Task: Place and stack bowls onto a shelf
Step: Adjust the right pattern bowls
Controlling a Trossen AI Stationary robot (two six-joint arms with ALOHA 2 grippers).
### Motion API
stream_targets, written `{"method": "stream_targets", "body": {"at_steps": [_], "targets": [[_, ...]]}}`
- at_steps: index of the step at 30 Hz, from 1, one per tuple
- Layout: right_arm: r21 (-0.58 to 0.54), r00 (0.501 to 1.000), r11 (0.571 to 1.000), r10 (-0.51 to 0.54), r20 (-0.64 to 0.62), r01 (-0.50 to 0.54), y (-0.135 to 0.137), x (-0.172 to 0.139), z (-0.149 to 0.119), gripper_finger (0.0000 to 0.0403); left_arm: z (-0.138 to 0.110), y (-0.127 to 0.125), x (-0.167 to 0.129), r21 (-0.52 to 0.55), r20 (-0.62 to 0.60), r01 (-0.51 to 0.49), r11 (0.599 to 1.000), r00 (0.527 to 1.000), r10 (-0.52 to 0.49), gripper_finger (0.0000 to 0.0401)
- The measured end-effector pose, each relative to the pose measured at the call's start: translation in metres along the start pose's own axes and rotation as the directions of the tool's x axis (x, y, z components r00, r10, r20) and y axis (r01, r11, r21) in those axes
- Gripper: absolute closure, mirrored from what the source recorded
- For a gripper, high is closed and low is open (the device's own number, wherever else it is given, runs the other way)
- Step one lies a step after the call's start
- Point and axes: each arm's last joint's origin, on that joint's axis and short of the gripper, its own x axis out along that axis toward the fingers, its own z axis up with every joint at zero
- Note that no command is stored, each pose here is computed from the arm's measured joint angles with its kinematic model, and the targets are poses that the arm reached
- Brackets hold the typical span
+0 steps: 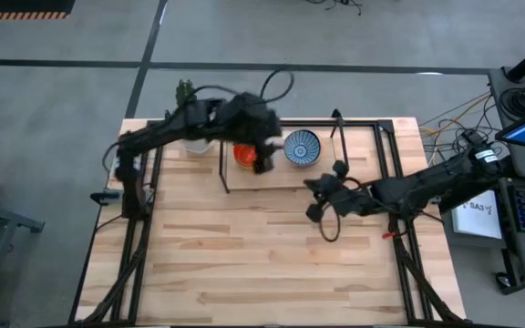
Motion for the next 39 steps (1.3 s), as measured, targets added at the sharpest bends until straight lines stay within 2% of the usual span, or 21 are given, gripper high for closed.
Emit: {"method": "stream_targets", "body": {"at_steps": [6,12,16,19,29,39], "targets": [[0.0,0.997,0.999,-0.044,-0.059,0.044,-0.003,0.023,-0.008,0.0394,-0.028,-0.042,-0.066,0.079,0.083,0.044,0.996,0.995,-0.051,0.0271],[0.033,0.995,0.997,-0.071,-0.073,0.074,-0.011,0.047,-0.008,0.0394,-0.079,-0.068,-0.1,0.063,0.275,0.082,0.995,0.957,-0.096,0.0271],[0.049,0.995,0.997,-0.057,-0.081,0.061,-0.024,0.063,-0.006,0.0394,-0.109,-0.069,-0.117,0.052,0.378,0.107,0.993,0.918,-0.118,0.0271],[0.089,0.996,0.995,-0.039,-0.078,0.046,-0.036,0.072,-0.001,0.0394,-0.129,-0.065,-0.125,0.03,0.429,0.114,0.993,0.896,-0.115,0.0271],[0.131,0.991,0.986,-0.094,-0.091,0.105,-0.068,0.081,0.004,0.0394,-0.181,-0.055,-0.139,-0.011,0.561,0.126,0.992,0.822,-0.098,0.0271],[0.142,0.989,0.982,-0.111,-0.095,0.124,-0.08,0.073,0.009,0.0394,-0.211,-0.06,-0.119,-0.044,0.497,0.15,0.988,0.861,-0.109,0.0271]]}}
